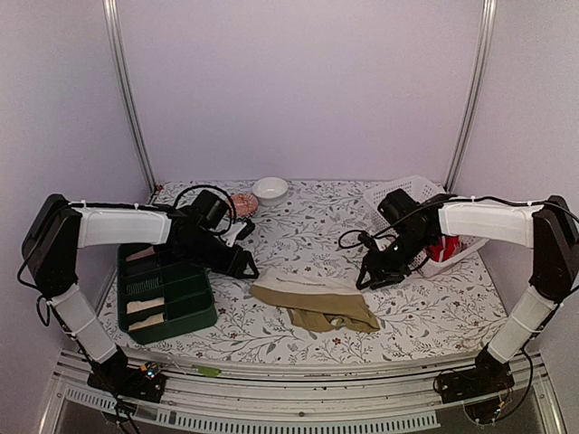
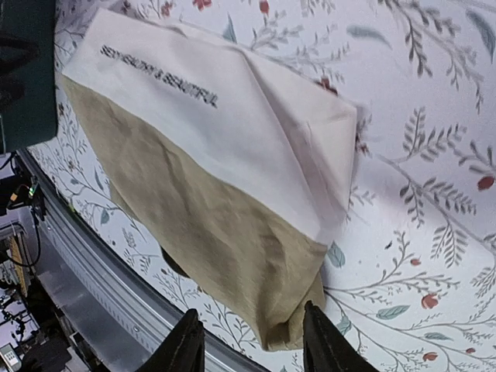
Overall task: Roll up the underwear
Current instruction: Pick up the underwear from the center of the board.
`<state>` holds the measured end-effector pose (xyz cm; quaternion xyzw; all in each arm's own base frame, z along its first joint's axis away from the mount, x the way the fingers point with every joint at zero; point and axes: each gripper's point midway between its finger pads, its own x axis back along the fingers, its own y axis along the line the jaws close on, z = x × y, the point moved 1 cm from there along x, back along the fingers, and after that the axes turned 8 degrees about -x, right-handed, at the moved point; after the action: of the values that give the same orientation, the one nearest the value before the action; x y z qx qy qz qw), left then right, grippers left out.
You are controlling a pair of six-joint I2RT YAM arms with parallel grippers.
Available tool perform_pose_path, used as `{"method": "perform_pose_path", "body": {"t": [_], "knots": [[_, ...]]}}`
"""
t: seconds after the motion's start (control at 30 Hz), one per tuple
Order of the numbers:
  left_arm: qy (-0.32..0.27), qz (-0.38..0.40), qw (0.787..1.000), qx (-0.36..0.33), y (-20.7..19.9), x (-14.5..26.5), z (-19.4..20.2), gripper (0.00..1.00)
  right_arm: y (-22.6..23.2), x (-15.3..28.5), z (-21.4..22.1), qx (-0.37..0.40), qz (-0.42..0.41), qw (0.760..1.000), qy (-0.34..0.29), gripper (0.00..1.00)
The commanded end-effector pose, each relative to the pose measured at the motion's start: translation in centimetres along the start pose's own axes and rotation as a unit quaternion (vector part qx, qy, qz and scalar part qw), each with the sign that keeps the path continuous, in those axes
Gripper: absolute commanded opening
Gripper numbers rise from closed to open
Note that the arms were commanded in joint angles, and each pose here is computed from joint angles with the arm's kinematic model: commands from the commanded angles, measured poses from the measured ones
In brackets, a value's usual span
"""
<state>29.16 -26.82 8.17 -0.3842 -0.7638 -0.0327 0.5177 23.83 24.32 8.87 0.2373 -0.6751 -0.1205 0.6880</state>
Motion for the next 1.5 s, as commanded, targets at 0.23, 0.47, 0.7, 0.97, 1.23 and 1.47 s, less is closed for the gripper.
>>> {"method": "perform_pose_path", "body": {"t": [0.23, 0.47, 0.7, 0.97, 1.23, 1.47], "knots": [[-0.021, -0.027, 0.999, 0.005, 0.9, 0.6, -2.0, 0.61, -0.6, -2.2, -7.1, -0.025, 0.052, 0.997, -0.051, 0.34], [-0.017, -0.032, 0.999, 0.002, 1.2, 0.1, -2.2, 0.62, -2.0, -5.0, -6.6, -0.027, 0.065, 0.997, -0.035, 0.36], [-0.007, -0.041, 0.999, 0.0, 2.0, -0.9, -2.5, 0.6, -2.2, -6.6, -6.5, -0.009, 0.069, 0.997, -0.021, 0.0], [-0.005, -0.012, 1.0, 0.002, 2.4, -3.3, -3.6, 0.6, 0.0, 2.4, -12.2, 0.027, 0.059, 0.987, -0.147, 0.0], [-0.03, 0.003, 0.999, 0.023, 3.0, -4.6, -5.4, 0.55, -1.9, 3.5, -11.3, 0.041, 0.095, 0.983, -0.151, 0.0], [-0.03, -0.007, 0.999, 0.035, 3.4, -4.9, -5.1, 0.51, -1.4, 1.9, -10.3, 0.027, 0.041, 0.992, -0.113, 0.08]]}}
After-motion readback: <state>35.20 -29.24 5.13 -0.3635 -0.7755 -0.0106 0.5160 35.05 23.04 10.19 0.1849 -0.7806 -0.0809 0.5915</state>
